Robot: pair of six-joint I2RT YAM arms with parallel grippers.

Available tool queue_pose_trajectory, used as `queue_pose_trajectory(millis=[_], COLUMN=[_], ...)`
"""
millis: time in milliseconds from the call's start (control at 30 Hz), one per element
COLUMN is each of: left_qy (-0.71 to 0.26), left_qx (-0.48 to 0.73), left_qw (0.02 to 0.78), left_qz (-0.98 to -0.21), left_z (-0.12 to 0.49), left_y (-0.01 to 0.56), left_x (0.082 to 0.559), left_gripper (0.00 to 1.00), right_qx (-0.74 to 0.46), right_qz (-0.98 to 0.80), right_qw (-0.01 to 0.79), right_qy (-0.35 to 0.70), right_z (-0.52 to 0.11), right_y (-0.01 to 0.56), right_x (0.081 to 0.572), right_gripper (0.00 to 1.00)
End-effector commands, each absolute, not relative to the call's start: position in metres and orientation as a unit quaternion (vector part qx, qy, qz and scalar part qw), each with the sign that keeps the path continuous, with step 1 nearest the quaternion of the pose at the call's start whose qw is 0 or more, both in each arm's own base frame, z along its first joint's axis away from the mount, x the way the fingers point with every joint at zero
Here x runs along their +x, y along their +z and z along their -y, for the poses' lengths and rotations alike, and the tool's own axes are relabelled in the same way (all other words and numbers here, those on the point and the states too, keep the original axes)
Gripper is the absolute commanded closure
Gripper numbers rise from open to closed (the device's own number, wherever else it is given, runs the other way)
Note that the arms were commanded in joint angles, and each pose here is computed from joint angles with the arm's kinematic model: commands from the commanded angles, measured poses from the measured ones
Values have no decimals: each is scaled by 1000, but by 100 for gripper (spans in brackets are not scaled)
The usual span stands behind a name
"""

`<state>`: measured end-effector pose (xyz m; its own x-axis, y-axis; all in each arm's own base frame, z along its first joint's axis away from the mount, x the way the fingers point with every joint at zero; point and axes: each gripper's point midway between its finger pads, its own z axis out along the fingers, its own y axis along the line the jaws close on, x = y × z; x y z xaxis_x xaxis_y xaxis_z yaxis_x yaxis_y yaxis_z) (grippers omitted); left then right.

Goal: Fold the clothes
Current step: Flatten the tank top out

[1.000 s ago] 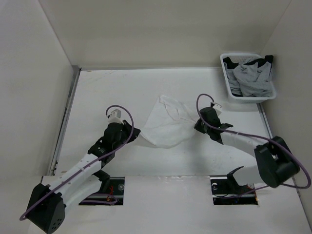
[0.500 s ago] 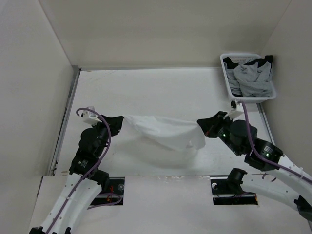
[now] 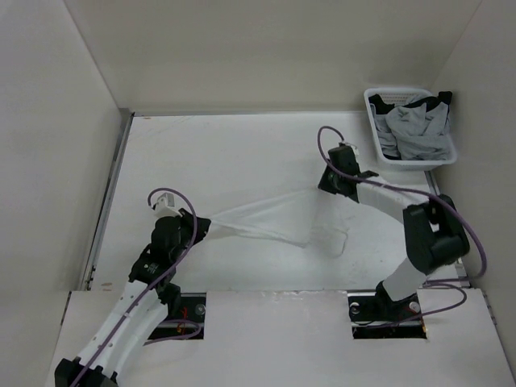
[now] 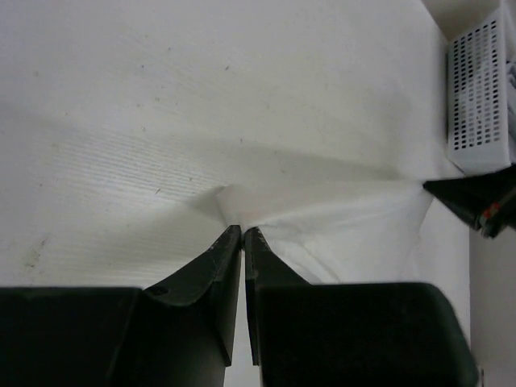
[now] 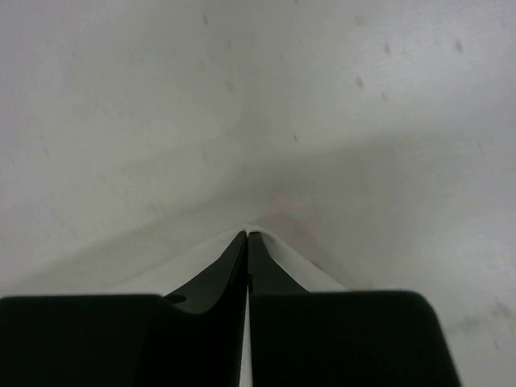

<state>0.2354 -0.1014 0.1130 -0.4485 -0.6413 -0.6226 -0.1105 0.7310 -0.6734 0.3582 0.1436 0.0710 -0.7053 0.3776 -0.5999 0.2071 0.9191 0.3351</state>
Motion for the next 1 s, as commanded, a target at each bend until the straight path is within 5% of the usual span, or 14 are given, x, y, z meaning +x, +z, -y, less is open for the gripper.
queue_pose_trajectory(millis=[0,133,233,367,433,667,967], left_qy=[-299,-296,-295,-291,-286,-270,-268], left_qx=[-240,-243,-246,-243,-240,-250,-243], left_qw=[471,466,460,454,454,442,424], left_qz=[-795,-798,-801,-806,-809,-818,-830], left_z=[107,107,107,108,106,104,115], left_y=[116,109,103,97,95,88,77], left_x=[239,237,237,238,238,252,275], left_gripper=[94,94,94,94,93,64,55], right_qx=[133,141,125,100,99,108,93], right_qz=[-864,-854,-857,-868,-868,-866,-883], right_qw=[453,473,465,432,424,415,369], right_qy=[175,164,183,221,239,257,274], right_z=[-165,-156,-164,-182,-185,-180,-195], right_y=[139,159,149,116,108,97,74], right_x=[445,436,384,311,286,258,252], right_gripper=[90,67,68,92,96,64,63])
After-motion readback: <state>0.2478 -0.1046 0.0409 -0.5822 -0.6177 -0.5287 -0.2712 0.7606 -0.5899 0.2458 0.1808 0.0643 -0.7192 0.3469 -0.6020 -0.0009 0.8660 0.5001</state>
